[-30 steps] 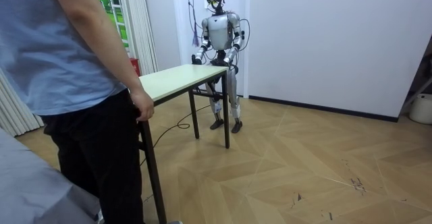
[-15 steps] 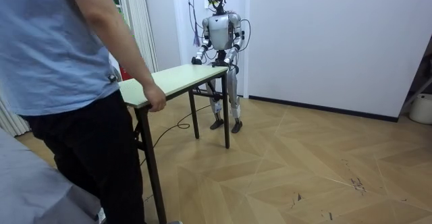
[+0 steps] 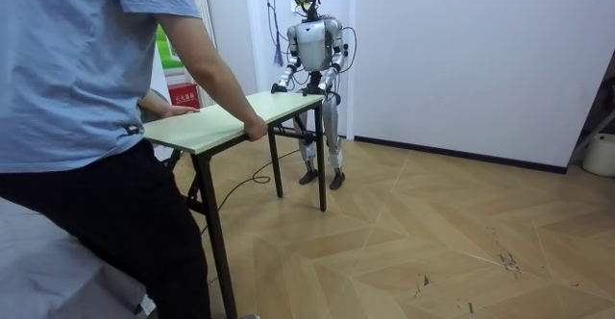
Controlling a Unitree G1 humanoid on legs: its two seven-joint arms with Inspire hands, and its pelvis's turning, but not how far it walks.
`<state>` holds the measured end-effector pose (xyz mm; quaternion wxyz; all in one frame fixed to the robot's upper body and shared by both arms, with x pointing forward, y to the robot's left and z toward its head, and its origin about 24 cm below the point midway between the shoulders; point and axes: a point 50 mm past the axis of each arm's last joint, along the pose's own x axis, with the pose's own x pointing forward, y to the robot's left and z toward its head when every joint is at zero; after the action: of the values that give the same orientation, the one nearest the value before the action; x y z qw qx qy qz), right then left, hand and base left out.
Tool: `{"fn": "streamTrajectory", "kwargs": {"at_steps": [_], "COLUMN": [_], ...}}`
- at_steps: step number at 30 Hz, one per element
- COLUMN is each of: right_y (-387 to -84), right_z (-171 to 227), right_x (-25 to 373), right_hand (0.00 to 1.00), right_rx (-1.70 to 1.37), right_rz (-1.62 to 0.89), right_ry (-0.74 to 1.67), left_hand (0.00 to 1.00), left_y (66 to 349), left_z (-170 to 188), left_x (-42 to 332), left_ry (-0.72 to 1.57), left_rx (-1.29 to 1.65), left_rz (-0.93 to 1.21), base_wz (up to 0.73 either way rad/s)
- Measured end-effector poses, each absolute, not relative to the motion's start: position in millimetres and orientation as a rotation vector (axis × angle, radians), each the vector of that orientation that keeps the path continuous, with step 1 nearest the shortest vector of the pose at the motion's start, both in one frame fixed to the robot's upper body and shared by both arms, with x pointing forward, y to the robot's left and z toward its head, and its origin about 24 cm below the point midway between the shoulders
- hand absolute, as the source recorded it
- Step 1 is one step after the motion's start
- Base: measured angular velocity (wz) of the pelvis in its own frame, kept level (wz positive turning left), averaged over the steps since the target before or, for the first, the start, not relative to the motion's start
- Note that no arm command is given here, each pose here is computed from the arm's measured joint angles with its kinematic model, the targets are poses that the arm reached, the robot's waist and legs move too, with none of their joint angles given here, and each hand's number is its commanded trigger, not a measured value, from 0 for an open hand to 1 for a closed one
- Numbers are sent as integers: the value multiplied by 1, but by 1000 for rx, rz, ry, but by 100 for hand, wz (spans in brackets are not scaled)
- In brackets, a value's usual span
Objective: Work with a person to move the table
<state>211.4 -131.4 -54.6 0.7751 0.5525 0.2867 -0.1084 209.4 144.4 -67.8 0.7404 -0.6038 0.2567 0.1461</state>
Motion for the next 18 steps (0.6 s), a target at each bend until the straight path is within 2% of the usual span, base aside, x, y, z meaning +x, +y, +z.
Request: {"fn": "streamTrajectory", "kwargs": {"at_steps": [18], "right_y": [-129], "right_z": [-60], "right_x": [198], "right_hand": [100], "right_rx": [1190], "right_rz": [-167], "right_ry": [558], "left_hand": [100], "left_y": [141], "left_z": [-69], "left_x": [188], "left_ry": [458], "left_rx": [-1258], "left_rz": [295], "base_wz": [1]}}
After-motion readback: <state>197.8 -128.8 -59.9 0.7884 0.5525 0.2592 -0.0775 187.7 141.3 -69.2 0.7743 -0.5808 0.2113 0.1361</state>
